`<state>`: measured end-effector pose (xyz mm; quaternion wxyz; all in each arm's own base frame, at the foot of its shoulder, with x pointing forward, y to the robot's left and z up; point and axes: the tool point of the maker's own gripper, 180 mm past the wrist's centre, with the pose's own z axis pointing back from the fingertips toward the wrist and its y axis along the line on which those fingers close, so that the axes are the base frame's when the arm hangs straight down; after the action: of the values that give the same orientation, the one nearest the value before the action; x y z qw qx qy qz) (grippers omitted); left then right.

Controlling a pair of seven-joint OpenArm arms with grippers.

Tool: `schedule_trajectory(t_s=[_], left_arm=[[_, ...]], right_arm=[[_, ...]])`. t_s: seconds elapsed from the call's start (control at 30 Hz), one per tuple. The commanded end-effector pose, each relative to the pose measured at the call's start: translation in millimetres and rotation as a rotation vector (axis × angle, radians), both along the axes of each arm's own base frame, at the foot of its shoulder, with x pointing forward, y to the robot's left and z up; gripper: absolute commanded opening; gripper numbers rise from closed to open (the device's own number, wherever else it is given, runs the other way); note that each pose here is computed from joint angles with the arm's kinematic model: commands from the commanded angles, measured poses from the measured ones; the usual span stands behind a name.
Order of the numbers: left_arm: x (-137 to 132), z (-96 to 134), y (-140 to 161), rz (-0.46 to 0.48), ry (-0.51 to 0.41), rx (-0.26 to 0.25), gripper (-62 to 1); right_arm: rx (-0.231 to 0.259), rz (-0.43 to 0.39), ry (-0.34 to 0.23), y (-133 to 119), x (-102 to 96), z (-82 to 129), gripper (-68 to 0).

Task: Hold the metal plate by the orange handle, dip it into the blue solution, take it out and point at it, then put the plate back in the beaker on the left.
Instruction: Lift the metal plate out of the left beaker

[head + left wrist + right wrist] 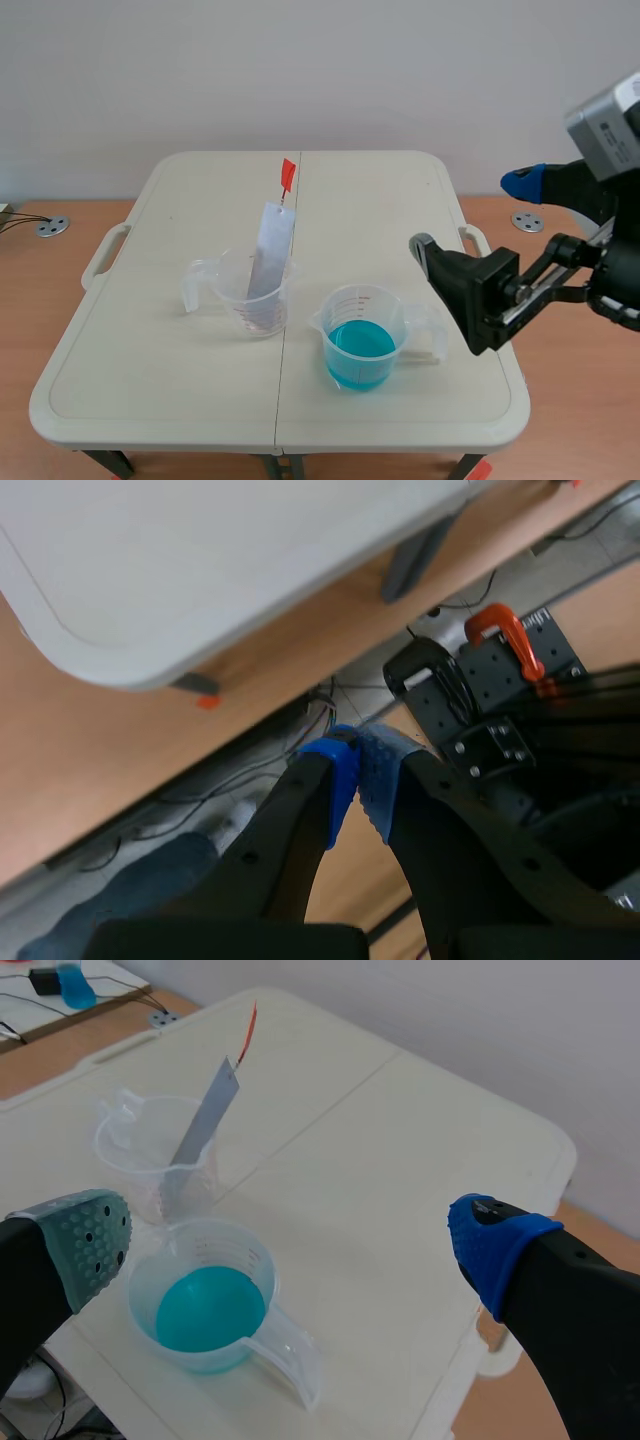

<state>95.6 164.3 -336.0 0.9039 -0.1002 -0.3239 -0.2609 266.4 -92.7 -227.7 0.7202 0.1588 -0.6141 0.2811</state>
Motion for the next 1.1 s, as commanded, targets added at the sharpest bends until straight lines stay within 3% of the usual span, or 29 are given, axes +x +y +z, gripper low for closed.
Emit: schedule_trajectory(t_s=[0.0, 0.33, 0.7, 1.07], left_arm=[[-4, 2, 0, 0.009, 0.003, -0.005, -59.4], [-48, -7, 8, 0.03, 0.131, 0.022, -59.4], [-48, -7, 9, 0.03, 0.13, 0.023, -59.4], [-48, -7, 9, 0.03, 0.131, 0.023, -59.4]], right_arm=[[0.016, -0.008, -0.025, -1, 8.2, 5, -1.2], [0.046, 0.015, -0.044, 13, 39.4, 1, -1.2], [0.119, 0.011, -0.02, 41, 70.4, -5, -1.2], [0.143, 0.032, 0.015, 67, 98.6, -16, -1.2]])
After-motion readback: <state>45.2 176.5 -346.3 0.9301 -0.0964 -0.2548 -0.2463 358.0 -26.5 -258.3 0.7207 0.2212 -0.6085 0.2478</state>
